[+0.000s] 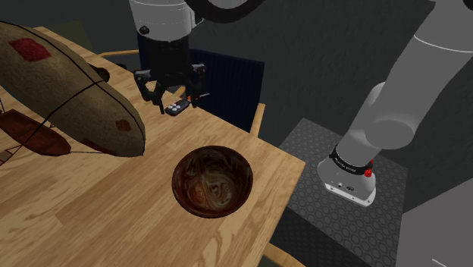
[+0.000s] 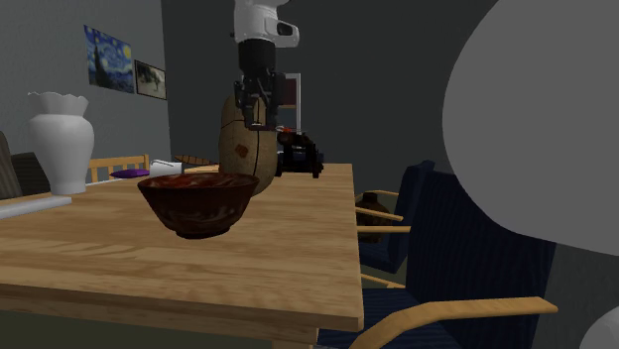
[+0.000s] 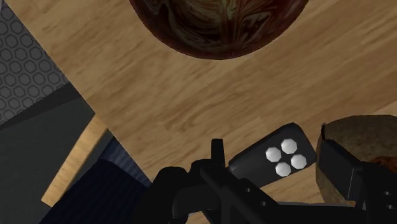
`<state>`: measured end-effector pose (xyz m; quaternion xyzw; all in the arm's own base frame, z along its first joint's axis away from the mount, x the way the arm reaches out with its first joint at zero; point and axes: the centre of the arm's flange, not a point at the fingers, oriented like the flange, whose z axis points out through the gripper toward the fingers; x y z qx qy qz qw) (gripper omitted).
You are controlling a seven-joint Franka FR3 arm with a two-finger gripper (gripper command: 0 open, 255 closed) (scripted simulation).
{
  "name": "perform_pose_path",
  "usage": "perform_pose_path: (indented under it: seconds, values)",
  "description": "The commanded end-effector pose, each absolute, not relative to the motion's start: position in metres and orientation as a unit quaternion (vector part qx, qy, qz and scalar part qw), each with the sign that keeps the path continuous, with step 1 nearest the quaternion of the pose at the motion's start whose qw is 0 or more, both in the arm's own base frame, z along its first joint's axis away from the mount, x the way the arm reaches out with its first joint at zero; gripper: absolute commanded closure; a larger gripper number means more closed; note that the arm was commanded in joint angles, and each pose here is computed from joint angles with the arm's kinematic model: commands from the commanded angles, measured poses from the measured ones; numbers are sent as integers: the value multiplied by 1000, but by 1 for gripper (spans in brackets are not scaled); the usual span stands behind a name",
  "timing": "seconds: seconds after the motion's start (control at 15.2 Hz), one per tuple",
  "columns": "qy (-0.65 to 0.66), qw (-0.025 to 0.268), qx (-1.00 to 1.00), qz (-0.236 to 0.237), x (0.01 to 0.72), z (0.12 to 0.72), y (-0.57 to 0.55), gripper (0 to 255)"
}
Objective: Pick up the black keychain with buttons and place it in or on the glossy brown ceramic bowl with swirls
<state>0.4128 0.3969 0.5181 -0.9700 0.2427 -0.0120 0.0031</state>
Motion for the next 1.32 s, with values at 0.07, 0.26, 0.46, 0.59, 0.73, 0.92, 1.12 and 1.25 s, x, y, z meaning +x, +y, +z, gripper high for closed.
perform_pose_path:
  seconds: [0.07, 0.26, 0.46, 0.59, 0.73, 0.92, 1.12, 1.25]
  values:
    - [243, 3, -970, -12, 379, 520, 415, 255]
    - [243, 3, -970, -12, 344, 522, 434, 255]
    - [243, 3, -970, -12, 309, 524, 452, 255]
    - [243, 3, -970, -12, 285, 525, 464, 255]
    - [243, 3, -970, -12, 261, 526, 477, 255]
    - [243, 3, -970, -12, 261, 510, 477, 255]
    - [243, 3, -970, -12, 261, 495, 477, 255]
    - [243, 3, -970, -12, 261, 484, 477, 255]
